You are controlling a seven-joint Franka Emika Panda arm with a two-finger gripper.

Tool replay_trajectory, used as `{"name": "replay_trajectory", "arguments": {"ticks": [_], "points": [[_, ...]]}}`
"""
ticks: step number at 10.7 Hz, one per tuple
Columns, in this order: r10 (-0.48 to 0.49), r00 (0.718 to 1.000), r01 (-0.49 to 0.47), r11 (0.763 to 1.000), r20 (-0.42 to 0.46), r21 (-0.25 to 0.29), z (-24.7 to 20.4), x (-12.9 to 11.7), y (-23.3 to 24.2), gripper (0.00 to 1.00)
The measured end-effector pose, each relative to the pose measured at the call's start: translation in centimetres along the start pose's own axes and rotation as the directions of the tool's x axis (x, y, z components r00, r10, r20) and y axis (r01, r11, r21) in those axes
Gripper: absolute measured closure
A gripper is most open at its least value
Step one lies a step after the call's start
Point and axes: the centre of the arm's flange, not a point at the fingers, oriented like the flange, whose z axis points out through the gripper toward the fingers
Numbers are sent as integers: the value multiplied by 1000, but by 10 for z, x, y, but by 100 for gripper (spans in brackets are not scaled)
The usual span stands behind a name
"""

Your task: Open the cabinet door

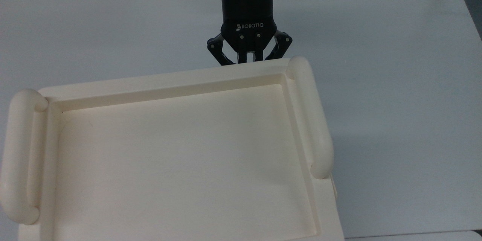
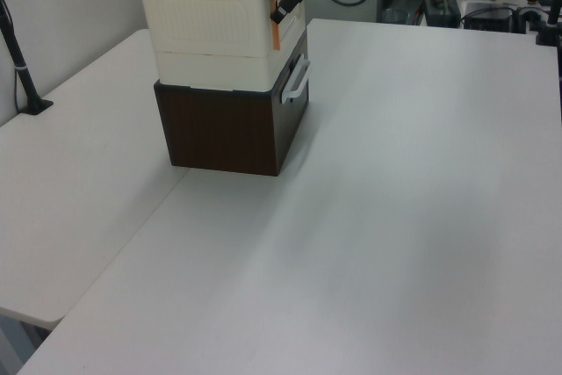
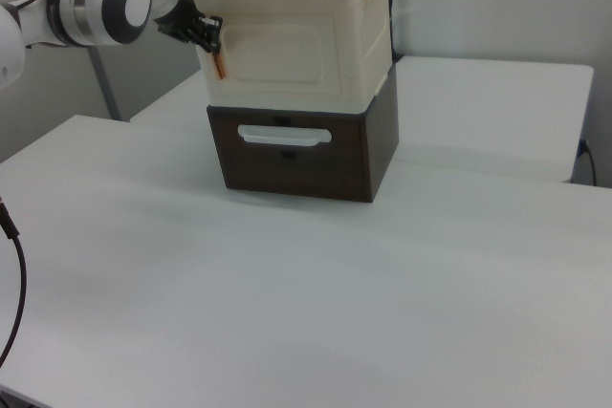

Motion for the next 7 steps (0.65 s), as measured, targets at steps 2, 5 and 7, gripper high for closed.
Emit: {"name": "replay_trajectory", "arguments": {"ticks": [2,5,7], "points": [[0,1000,0,1000,7,0,0,0,0,86],[3,994,-3,1000,105,-6,-15,-2,2,86],[13,977,-10,1000,215,-17,-33,-10,10,72]]}}
